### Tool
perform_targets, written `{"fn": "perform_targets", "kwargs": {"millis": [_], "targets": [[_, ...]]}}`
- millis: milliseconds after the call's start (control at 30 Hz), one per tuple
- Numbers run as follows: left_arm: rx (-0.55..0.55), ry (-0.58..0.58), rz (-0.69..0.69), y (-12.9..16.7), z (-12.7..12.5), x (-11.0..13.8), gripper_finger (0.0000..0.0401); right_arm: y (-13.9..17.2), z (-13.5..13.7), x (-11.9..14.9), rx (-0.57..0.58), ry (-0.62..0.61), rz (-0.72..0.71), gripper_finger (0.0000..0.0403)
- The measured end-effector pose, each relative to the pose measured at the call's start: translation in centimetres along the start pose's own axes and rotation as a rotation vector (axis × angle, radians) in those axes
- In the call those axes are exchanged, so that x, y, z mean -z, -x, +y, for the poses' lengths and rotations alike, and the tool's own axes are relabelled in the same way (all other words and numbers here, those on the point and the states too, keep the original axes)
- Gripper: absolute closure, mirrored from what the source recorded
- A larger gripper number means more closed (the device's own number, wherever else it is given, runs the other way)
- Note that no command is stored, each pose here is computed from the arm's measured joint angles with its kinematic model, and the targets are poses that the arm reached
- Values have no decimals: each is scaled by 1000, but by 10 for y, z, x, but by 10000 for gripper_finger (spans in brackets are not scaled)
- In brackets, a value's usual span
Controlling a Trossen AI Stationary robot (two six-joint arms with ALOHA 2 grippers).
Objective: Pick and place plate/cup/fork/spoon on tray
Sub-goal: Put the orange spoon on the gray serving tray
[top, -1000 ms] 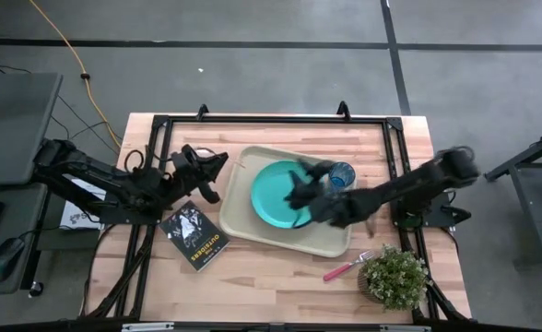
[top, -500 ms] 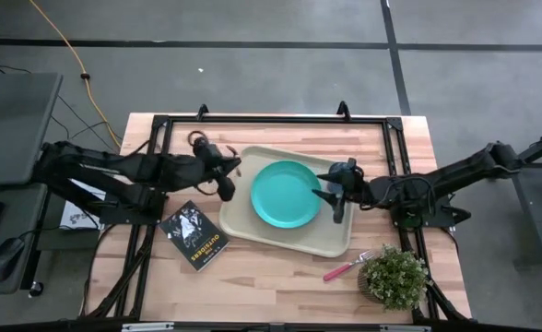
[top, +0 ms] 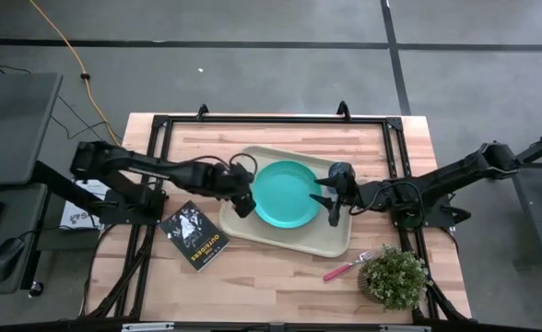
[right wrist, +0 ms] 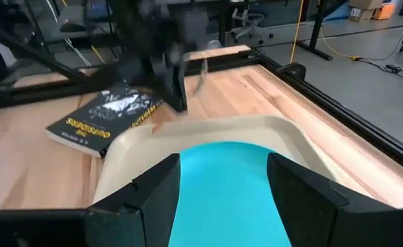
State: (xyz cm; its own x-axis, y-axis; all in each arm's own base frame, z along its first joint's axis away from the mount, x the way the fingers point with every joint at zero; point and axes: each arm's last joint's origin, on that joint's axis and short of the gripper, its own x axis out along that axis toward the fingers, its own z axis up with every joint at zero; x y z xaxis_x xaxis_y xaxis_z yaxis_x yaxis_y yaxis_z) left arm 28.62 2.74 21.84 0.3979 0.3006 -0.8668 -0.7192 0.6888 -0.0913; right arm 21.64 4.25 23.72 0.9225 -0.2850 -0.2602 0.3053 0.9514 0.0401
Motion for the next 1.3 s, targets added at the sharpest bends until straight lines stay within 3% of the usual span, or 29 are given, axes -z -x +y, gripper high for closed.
{"fn": "perform_targets", "kwargs": {"millis": [233,400,733,933,1067,1300], "targets": [[-89,17,133,-46,-4,11,401,0,0,0,0,1,0,192],[-70,26,104,-61,-10,10,401,0,0,0,-1,3,2,192],[-215,58,39,-72,4,26,400,0,0,1,0,0,8,192],[-156,155,-1,-86,18,37,400,0,0,0,-2,-5,1,192],[-91,205,-46,-91,23,34,400,0,0,0,-2,-5,2,192],[-79,226,-75,-91,30,25,401,0,0,0,-2,-5,1,192]]}}
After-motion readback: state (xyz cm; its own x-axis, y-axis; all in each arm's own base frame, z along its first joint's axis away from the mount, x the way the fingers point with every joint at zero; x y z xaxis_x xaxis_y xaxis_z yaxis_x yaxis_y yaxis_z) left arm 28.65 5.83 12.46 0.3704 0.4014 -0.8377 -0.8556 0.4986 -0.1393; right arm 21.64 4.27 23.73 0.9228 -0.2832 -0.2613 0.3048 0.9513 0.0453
